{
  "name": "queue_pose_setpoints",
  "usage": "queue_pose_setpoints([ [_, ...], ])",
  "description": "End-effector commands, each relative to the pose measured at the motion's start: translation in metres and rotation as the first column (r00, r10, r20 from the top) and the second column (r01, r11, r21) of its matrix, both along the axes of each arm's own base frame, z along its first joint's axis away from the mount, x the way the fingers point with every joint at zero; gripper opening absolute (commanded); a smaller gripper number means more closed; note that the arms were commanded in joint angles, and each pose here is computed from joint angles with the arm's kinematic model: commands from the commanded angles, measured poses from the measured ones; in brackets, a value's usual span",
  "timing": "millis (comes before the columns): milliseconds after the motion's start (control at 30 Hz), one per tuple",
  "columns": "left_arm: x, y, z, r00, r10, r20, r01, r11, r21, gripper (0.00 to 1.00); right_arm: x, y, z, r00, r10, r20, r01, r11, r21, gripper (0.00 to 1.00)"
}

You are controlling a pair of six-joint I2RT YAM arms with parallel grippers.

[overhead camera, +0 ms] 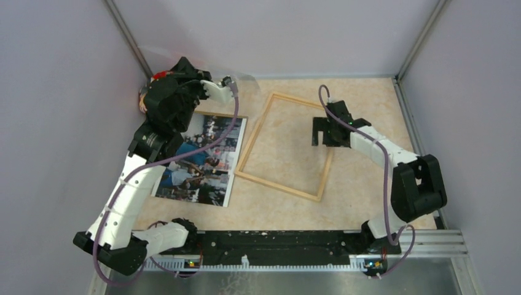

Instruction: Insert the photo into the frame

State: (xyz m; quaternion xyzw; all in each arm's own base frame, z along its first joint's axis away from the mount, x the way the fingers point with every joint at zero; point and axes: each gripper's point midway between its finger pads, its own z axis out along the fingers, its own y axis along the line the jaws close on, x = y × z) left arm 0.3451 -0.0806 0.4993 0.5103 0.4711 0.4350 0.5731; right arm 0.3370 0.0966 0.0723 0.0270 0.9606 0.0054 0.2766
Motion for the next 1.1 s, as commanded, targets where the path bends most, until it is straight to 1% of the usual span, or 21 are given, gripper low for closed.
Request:
queue_pose_setpoints([
  [0,0.009,0.026,0.021,0.997,0.054,0.054,-0.05,0.997,-0.062,0.0,0.039,0.054,0.095,0.961,0.008,0.278,-0.061,0.981,0.182,0.99],
  [33,0.013,0.033,0.02,0.997,0.068,0.048,-0.065,0.996,-0.066,0.0,0.044,0.066,0.106,0.952,-0.06,0.301,-0.038,0.95,0.31,0.99],
  [67,0.016,0.039,0.018,0.996,0.081,0.042,-0.078,0.995,-0.068,0.0,0.042,0.077,0.11,0.95,-0.082,0.3,-0.046,0.917,0.397,0.99],
  [100,0.019,0.046,0.016,0.995,0.097,0.037,-0.094,0.993,-0.07,0.0,0.045,0.091,0.118,0.938,-0.062,0.341,-0.112,0.877,0.467,0.99],
  [133,0.021,0.055,0.016,0.993,0.114,0.036,-0.111,0.991,-0.077,0.0,0.046,0.108,0.125,0.927,-0.045,0.373,-0.17,0.836,0.522,0.99],
  [167,0.024,0.062,0.015,0.991,0.127,0.029,-0.125,0.988,-0.086,0.0,0.049,0.119,0.125,0.929,-0.043,0.369,-0.172,0.831,0.529,0.99],
  [200,0.026,0.069,0.016,0.991,0.132,0.024,-0.129,0.986,-0.102,0.0,0.05,0.128,0.112,0.949,-0.038,0.312,-0.122,0.87,0.477,0.98],
  [233,0.028,0.075,0.016,0.99,0.142,0.015,-0.139,0.984,-0.113,0.0,0.057,0.137,0.103,0.961,-0.037,0.274,-0.079,0.913,0.4,0.96],
  [267,0.03,0.08,0.015,0.989,0.148,0.001,-0.147,0.981,-0.125,0.0,0.072,0.153,0.095,0.97,-0.033,0.241,-0.052,0.94,0.338,0.96],
  [333,0.033,0.089,0.013,0.986,0.164,-0.02,-0.165,0.975,-0.149,0.0,0.083,0.179,0.073,0.981,-0.03,0.194,-0.022,0.965,0.262,0.96],
  [467,0.035,0.092,0.005,0.985,0.162,-0.061,-0.17,0.97,-0.174,0.0,0.105,0.229,0.049,0.98,-0.013,0.198,-0.025,0.982,0.186,0.95],
  [567,0.035,0.093,0.0,0.983,0.168,-0.075,-0.179,0.966,-0.184,0.0,0.122,0.252,0.038,0.981,-0.006,0.192,-0.028,0.984,0.175,0.9],
  [733,0.032,0.095,-0.008,0.98,0.176,-0.098,-0.191,0.964,-0.184,0.0,0.139,0.265,0.016,0.984,0.001,0.176,-0.025,0.99,0.135,0.76],
  [967,0.021,0.098,0.0,0.981,0.181,-0.076,-0.191,0.966,-0.172,0.0,0.14,0.265,-0.027,0.99,0.038,0.136,-0.049,0.996,0.076,0.63],
  [1000,0.019,0.098,0.0,0.981,0.181,-0.072,-0.191,0.967,-0.168,0.0,0.14,0.264,-0.033,0.99,0.051,0.13,-0.06,0.996,0.063,0.6],
  [1067,0.017,0.099,0.002,0.981,0.184,-0.065,-0.193,0.968,-0.163,0.0,0.139,0.26,-0.038,0.99,0.069,0.122,-0.074,0.997,0.035,0.5],
])
